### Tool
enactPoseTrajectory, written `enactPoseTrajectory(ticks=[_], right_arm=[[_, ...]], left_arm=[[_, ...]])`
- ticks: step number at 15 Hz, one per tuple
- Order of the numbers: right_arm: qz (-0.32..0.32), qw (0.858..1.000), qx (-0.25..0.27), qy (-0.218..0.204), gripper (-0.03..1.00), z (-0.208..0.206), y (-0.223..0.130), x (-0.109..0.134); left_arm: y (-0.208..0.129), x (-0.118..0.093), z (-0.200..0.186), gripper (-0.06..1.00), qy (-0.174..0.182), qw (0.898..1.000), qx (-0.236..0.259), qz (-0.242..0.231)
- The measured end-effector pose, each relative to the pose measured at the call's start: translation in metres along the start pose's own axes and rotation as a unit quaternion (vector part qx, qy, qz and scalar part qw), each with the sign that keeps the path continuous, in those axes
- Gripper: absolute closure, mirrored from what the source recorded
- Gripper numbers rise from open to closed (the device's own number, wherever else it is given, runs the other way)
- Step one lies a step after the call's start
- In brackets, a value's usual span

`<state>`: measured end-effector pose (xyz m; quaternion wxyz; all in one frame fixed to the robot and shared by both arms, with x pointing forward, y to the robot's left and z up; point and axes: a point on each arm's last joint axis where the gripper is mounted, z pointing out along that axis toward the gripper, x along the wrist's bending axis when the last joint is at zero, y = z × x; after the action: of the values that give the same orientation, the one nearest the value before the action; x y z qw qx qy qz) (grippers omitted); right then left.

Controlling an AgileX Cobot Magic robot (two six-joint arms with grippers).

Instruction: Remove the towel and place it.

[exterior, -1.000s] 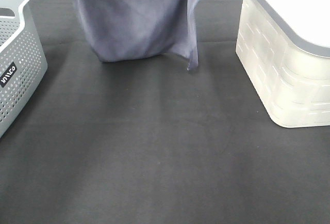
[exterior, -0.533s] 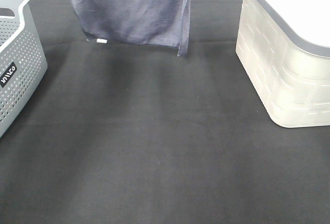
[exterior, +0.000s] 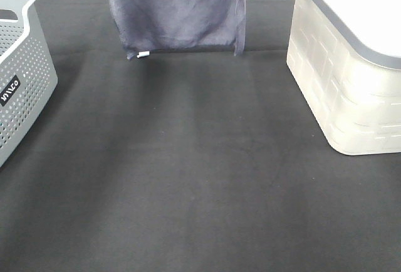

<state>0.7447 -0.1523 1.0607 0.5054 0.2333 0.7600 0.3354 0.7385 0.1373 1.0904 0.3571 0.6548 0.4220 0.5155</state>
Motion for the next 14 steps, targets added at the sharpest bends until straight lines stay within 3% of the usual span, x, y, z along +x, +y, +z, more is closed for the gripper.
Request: enactPoseTrajectory(ticks=[2, 4, 5, 6, 7, 8, 9, 10, 11, 12, 14], right_arm=[[0.056, 0.998, 0.025, 0.028, 0.96, 0.000, -0.003, 0.004], [0.095, 0.986, 0.093, 0.098, 0.96, -0.004, -0.015, 0.017], [0.112, 0.958, 0.182, 0.189, 0.96, -0.013, -0.029, 0.033], [0.112, 0.949, 0.203, 0.212, 0.96, -0.016, -0.032, 0.037], [0.108, 0.919, 0.263, 0.273, 0.96, -0.026, -0.040, 0.047], [0.108, 0.919, 0.263, 0.273, 0.96, -0.026, -0.040, 0.047], [0.104, 0.892, 0.306, 0.317, 0.96, -0.036, -0.045, 0.054], [0.101, 0.866, 0.340, 0.352, 0.96, -0.044, -0.048, 0.058], [0.099, 0.845, 0.365, 0.378, 0.96, -0.050, -0.051, 0.061], [0.097, 0.825, 0.387, 0.401, 0.96, -0.056, -0.053, 0.064], [0.102, 0.807, 0.400, 0.421, 0.96, -0.058, -0.056, 0.069]], left_arm=[[0.000, 0.000, 0.000, 0.94, 0.000, 1.000, 0.008, 0.008], [-0.008, -0.009, -0.003, 0.94, -0.008, 0.998, 0.062, 0.026], [-0.019, -0.022, -0.010, 0.94, -0.038, 0.987, 0.141, 0.061], [-0.031, -0.029, -0.017, 0.94, -0.064, 0.972, 0.209, 0.080], [-0.041, -0.035, -0.024, 0.94, -0.098, 0.953, 0.275, 0.088], [-0.041, -0.035, -0.024, 0.94, -0.098, 0.953, 0.275, 0.088], [-0.055, -0.041, -0.037, 0.94, -0.145, 0.915, 0.364, 0.096], [-0.062, -0.042, -0.045, 0.94, -0.170, 0.889, 0.412, 0.106], [-0.065, -0.044, -0.050, 0.94, -0.190, 0.872, 0.437, 0.115], [-0.066, -0.045, -0.052, 0.94, -0.206, 0.864, 0.443, 0.121], [-0.077, -0.052, -0.055, 0.94, -0.236, 0.849, 0.455, 0.132]])
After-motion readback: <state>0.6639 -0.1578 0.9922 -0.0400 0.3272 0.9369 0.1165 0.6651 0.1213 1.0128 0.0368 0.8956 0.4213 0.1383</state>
